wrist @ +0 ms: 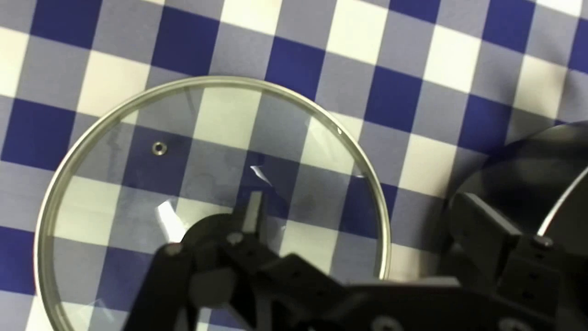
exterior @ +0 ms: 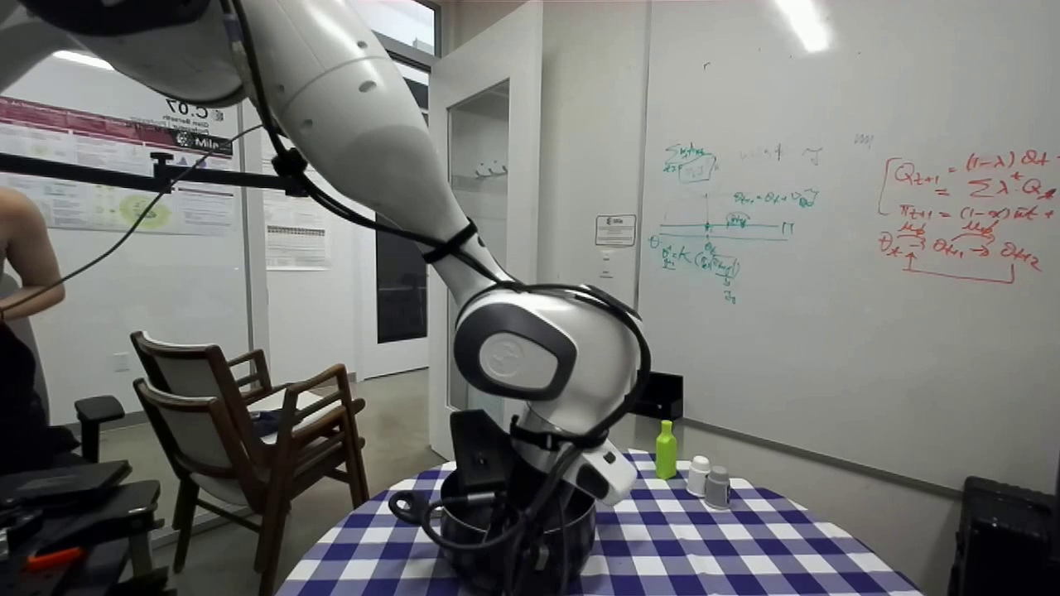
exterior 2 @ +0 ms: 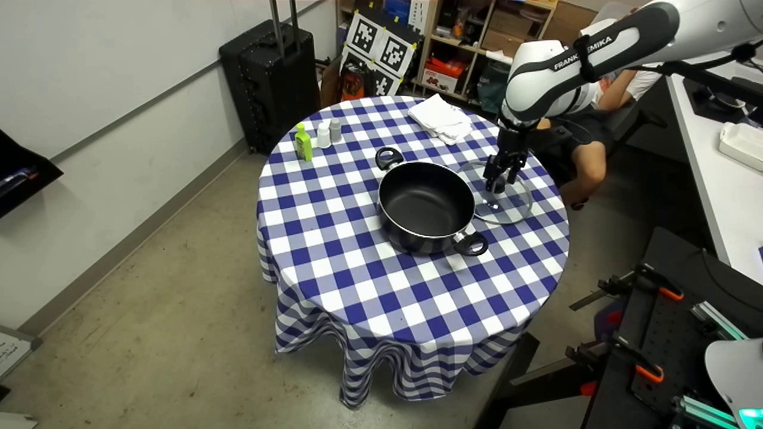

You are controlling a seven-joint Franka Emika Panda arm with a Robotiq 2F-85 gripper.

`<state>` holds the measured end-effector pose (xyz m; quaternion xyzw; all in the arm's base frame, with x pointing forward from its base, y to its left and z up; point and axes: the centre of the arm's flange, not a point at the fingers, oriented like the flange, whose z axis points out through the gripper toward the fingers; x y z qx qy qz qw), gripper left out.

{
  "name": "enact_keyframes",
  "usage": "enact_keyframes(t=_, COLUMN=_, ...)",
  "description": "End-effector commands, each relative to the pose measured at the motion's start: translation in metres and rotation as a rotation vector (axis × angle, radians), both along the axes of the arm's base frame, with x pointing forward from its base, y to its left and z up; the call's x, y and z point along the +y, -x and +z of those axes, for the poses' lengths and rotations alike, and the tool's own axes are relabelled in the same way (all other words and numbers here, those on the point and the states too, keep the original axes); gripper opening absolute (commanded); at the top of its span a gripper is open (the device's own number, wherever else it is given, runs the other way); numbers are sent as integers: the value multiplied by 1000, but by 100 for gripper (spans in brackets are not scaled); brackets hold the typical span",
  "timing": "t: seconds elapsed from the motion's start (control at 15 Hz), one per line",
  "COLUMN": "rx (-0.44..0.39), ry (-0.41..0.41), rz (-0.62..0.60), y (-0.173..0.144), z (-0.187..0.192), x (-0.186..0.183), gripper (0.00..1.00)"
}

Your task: Uncover the pot and put the lid on the table

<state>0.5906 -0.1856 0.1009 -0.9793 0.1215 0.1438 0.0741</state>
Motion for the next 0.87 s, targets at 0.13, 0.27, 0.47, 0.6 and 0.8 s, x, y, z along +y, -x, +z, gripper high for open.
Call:
enact_keyframes(t=0.13, rx=-5, ry=62, rz=-161, y=77, z=96, x=14, gripper=100)
enact_keyframes(t=0.27, rx=-16, ry=63, rz=-205, y=100, z=125, x=11, gripper=100)
enact_keyframes(t=0.47, rx=-20, ry=37, rz=-174, y=82, z=117, x=2, gripper=100)
enact_keyframes(t=0.6, rx=-49, ry=27, rz=-176, y=98, z=142, x=8, gripper=100)
enact_keyframes(t=0.8, rx=-54, ry=23, rz=-177, y=107, z=149, x=12, gripper=100)
